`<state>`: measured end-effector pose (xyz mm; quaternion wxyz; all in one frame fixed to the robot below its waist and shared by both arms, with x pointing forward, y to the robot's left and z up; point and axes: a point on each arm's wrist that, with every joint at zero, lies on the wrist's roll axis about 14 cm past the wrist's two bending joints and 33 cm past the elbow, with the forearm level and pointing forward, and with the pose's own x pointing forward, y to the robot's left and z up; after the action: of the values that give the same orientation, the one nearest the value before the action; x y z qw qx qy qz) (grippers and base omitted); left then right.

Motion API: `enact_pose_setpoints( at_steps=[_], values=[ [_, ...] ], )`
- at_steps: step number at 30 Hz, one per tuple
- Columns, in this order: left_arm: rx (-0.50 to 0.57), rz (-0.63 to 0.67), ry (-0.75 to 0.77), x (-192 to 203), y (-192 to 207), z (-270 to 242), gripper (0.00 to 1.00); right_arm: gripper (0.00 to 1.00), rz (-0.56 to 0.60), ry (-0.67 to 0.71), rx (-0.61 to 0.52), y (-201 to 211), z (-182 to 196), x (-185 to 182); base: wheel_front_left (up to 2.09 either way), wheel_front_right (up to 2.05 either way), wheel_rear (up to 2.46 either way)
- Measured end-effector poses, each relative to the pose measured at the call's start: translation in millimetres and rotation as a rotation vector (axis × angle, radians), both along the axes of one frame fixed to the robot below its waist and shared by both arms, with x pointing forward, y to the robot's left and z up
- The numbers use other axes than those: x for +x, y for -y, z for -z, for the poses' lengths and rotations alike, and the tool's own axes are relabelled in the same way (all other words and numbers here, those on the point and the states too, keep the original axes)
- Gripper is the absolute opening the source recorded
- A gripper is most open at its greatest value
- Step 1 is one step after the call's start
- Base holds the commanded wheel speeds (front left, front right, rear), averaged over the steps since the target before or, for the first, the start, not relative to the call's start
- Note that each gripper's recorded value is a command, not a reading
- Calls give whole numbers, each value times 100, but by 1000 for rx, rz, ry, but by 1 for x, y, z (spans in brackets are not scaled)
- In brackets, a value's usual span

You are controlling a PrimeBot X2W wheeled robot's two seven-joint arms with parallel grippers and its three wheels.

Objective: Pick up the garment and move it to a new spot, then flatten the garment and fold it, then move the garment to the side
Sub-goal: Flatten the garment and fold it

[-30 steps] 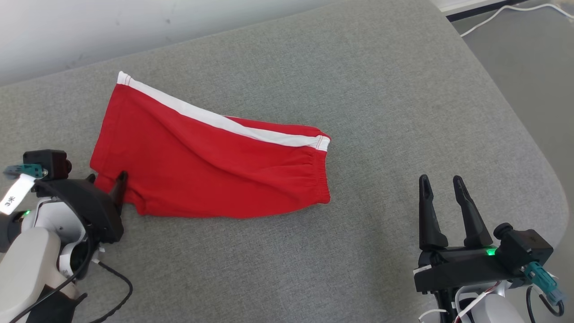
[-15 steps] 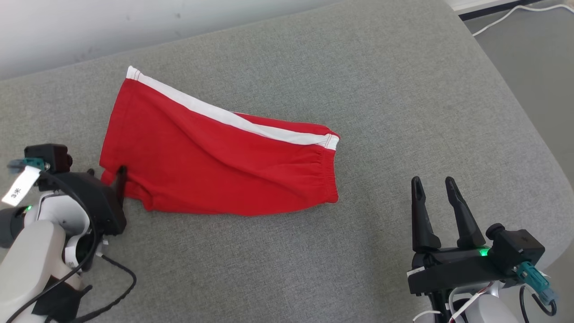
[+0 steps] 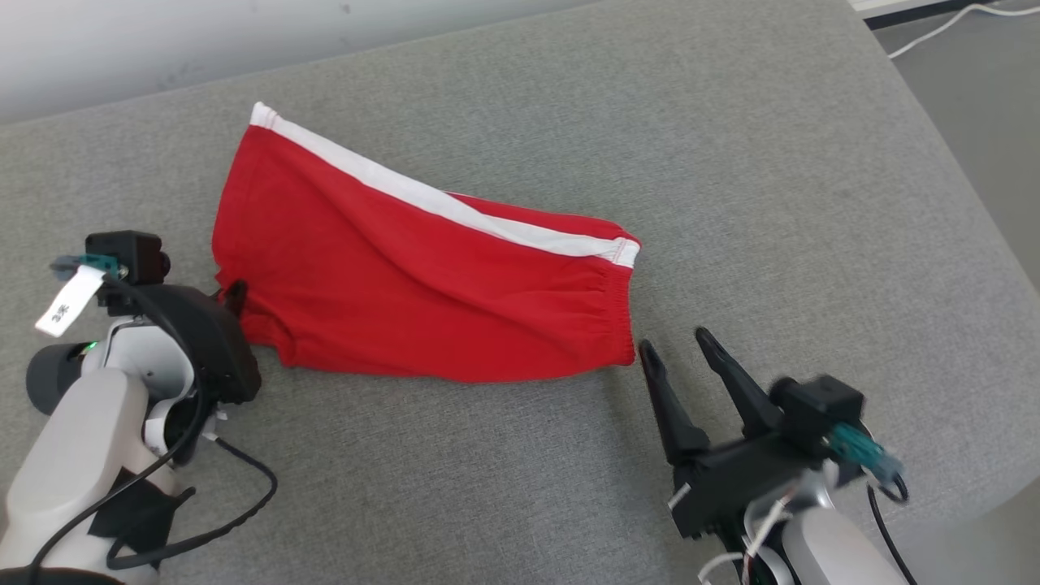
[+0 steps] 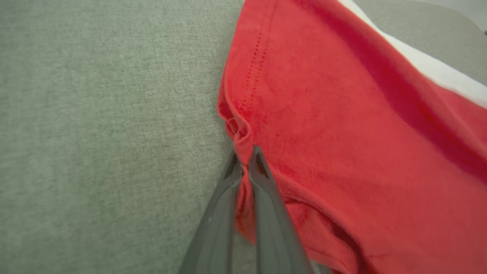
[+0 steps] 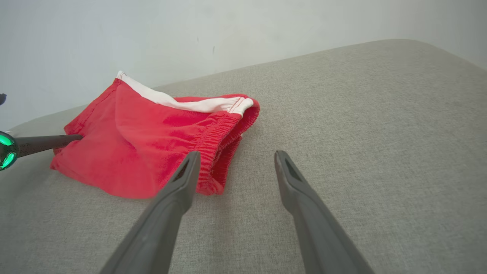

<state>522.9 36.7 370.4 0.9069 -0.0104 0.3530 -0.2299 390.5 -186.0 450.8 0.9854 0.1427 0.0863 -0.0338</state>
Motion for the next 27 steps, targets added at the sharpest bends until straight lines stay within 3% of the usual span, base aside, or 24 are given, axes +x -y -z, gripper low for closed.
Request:
enact_pose_setpoints(
  at_steps=[6, 12, 24, 25, 26, 27],
  values=[
    [-10, -9, -10, -2, 0, -1, 0, 100, -147, -66, -78, -26, 9, 17, 0, 0, 0],
    [-20, -23, -16, -3, -3, -1, 0, 100, -273, -177, -160, -46, 35, 10, 0, 0, 0],
    [-33, -29, -15, -4, -5, 0, 0, 100, -312, -178, -250, -43, 32, 21, 0, 0, 0],
    [-33, -29, -15, -4, -5, 0, 0, 80, -316, -171, -257, -44, 29, 24, 0, 0, 0],
    [-35, -31, -12, -4, -5, 0, 0, 49, -317, -166, -257, -45, 28, 26, 0, 0, 0],
    [-35, -33, -12, -4, -6, 0, 0, 40, -318, -167, -257, -46, 28, 26, 0, 0, 0]
  ],
)
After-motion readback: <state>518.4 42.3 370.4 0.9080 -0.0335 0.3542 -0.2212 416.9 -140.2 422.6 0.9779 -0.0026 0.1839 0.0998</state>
